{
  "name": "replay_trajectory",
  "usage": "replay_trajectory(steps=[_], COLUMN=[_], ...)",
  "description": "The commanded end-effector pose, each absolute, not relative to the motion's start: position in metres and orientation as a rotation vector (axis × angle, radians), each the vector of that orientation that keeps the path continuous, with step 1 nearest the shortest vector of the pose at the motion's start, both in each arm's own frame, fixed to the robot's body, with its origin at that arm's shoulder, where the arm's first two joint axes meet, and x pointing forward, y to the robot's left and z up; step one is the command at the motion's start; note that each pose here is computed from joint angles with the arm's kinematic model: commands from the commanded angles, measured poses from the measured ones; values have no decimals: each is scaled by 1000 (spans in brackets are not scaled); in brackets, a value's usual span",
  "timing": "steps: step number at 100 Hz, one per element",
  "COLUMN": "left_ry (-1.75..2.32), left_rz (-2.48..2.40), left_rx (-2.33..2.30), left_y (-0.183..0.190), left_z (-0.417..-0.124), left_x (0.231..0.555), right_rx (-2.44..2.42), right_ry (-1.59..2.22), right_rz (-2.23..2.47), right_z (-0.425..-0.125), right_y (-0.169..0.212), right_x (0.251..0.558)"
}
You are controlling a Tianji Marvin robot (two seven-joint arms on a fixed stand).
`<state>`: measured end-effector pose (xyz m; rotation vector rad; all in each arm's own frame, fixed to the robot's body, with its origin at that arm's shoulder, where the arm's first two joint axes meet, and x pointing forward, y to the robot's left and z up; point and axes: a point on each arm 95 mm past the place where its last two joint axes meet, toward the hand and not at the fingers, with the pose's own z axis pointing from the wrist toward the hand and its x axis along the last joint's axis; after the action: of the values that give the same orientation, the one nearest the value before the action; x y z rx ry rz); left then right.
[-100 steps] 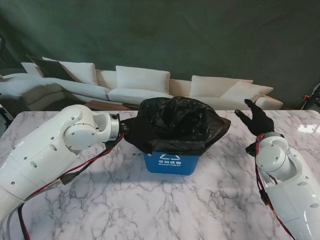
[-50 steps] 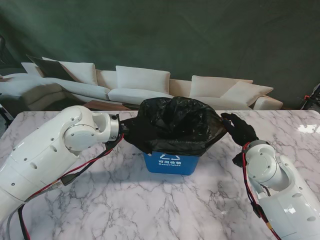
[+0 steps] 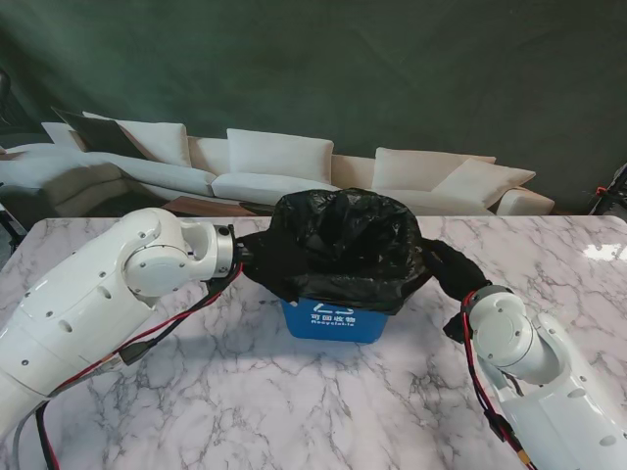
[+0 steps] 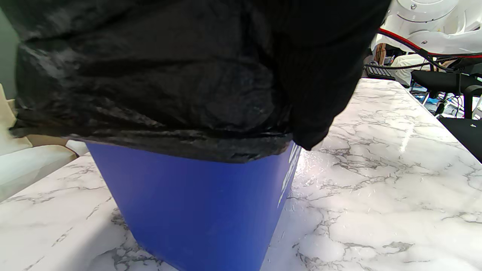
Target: Fit the garbage bag over the bin
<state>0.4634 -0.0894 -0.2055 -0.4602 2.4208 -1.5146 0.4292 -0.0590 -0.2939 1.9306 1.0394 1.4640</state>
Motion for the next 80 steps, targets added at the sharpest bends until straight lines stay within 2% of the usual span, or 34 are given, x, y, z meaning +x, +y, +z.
replay_trajectory(steps=[1,23,50,64,80], left_ry=[2482,2478,2475,2476,2469], left_rz=[-1471,-1471,-1478,-1471,-1471], left_rx=[-485,-486,-474,-470,-476], left_y=[-90,-89,-91,-89,-87], left_z=[-225,-224,-223,-224,-224], left_x=[457,457,458,459,459], right_rx=[1938,1822,1437,1187,1080], right_ry=[1019,835,821,948,1129], right_rz=[1472,1490,1564,1632,1683], right_z=[-297,-292,-273,-251,-230], right_y=[-58,-86,-121,-114,-88], right_x=[428,436,434,421,401])
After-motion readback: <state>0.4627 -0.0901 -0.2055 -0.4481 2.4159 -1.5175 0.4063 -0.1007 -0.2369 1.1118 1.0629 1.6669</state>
